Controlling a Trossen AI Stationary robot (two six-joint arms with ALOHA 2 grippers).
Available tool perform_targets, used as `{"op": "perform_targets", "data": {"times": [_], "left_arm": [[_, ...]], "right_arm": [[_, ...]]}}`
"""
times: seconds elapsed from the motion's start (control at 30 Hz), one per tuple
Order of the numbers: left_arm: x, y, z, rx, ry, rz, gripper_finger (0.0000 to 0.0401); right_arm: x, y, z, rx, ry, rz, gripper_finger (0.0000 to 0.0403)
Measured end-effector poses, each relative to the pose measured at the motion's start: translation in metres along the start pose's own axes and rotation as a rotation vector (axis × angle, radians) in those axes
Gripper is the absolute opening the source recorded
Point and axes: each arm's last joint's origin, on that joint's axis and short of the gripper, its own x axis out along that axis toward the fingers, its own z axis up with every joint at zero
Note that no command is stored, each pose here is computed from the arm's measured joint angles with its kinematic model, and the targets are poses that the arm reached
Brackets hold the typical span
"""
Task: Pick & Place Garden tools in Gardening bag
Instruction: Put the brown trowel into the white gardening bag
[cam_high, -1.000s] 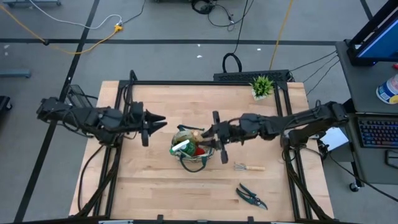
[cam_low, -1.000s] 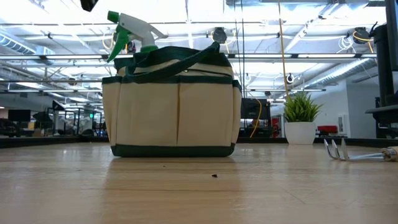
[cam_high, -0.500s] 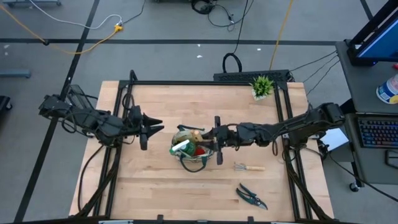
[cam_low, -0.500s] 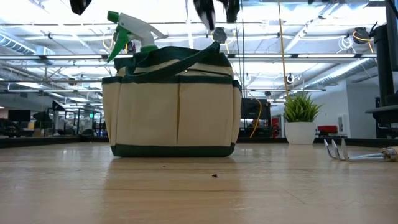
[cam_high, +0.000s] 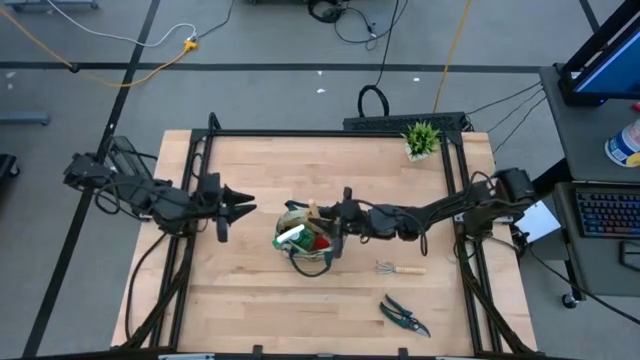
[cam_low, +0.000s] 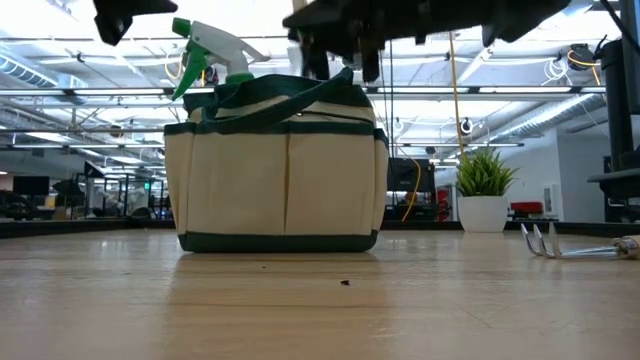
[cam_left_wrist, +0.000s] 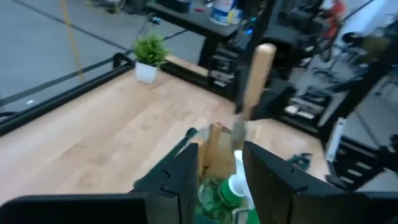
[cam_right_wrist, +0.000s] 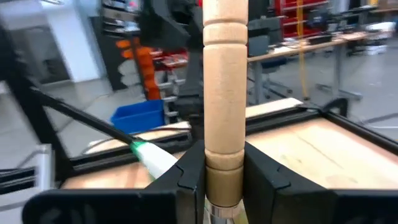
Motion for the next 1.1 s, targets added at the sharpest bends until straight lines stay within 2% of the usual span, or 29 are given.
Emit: {"op": "perform_targets", "data": {"times": [0.2, 0.5, 0.87, 1.1], "left_arm": [[-0.006, 0.012, -0.024, -0.002, -0.007, -0.058, 0.0129], [-0.009, 0.02, -0.041, 0.014, 0.012, -0.071, 0.0129], [-0.006, 0.02, -0.045, 0.021, 0.026, -0.066, 0.0129], [-0.006, 0.02, -0.045, 0.023, 0.026, -0.066, 0.0129]], "right_arm": [[0.004, -0.005, -0.009, 0.006, 0.025, -0.081, 0.0061], [0.003, -0.008, -0.015, -0.015, 0.066, -0.173, 0.0062], [0.003, -0.011, -0.017, -0.011, 0.072, -0.235, 0.0064], [0.011, -0.012, -0.032, 0.001, 0.032, -0.274, 0.0068]]}}
